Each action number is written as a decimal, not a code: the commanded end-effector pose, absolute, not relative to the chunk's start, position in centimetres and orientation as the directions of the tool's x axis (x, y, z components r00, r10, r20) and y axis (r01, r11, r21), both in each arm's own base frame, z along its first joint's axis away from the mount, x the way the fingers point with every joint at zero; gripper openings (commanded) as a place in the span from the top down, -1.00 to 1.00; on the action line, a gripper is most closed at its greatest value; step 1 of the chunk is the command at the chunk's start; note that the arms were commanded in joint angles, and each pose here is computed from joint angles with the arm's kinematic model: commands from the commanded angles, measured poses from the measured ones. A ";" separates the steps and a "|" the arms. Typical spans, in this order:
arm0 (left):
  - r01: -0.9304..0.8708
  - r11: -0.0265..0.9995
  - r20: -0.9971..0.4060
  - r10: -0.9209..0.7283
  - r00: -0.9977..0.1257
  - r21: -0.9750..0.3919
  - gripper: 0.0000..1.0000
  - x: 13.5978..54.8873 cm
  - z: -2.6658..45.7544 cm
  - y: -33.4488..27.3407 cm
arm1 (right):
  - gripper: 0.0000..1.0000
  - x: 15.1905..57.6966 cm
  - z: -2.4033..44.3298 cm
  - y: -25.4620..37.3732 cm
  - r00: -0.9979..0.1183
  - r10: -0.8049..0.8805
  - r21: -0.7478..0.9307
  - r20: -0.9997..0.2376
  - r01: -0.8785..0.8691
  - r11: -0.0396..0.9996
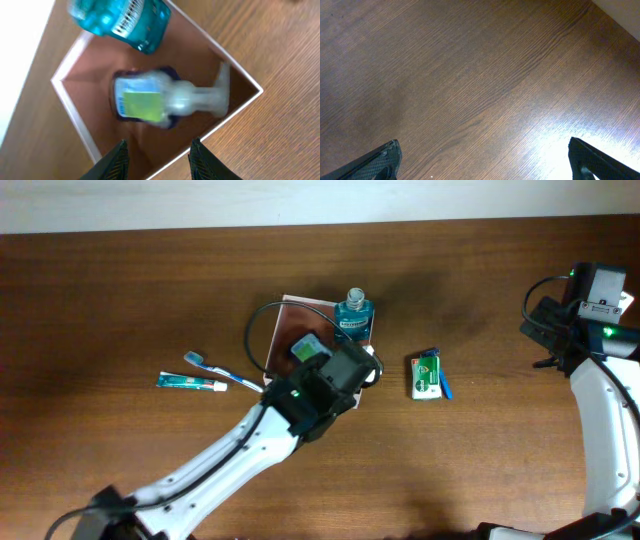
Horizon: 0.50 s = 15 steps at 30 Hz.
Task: Pack container
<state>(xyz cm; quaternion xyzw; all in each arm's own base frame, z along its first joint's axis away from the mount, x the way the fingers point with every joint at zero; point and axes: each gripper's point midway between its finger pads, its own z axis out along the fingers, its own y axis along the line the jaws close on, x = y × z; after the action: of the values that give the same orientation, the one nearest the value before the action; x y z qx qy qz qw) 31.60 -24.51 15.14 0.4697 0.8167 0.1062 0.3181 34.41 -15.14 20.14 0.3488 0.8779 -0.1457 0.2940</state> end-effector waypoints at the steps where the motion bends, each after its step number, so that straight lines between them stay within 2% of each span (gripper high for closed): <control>1: 0.676 0.563 -0.460 0.814 -0.354 0.475 0.18 31.8 16.4 -24.4 | -0.97 34.3 21.4 -15.3 -0.554 0.529 -0.029 -0.643 0.707 0.706; 7: 0.691 0.560 -0.470 0.811 -0.347 0.457 0.15 31.6 16.3 -24.8 | -0.97 34.3 21.4 -15.3 -0.554 0.529 -0.029 -0.643 0.708 0.706; 9: 0.685 0.570 -0.479 0.804 -0.351 0.454 0.08 31.7 16.4 -24.9 | -0.98 34.3 21.4 -15.3 -0.554 0.529 -0.029 -0.643 0.708 0.706; 15: 0.544 0.751 -0.587 0.646 -0.489 0.373 0.07 34.4 17.3 -22.8 | -0.97 34.3 21.4 -15.3 -0.554 0.529 -0.029 -0.643 0.708 0.706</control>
<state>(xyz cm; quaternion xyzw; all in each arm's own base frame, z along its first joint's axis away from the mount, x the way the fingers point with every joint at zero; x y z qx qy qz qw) 32.94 -24.57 16.53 0.4233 0.8298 0.0853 0.3535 34.40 -15.13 20.13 0.3488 0.8779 -0.1457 0.2939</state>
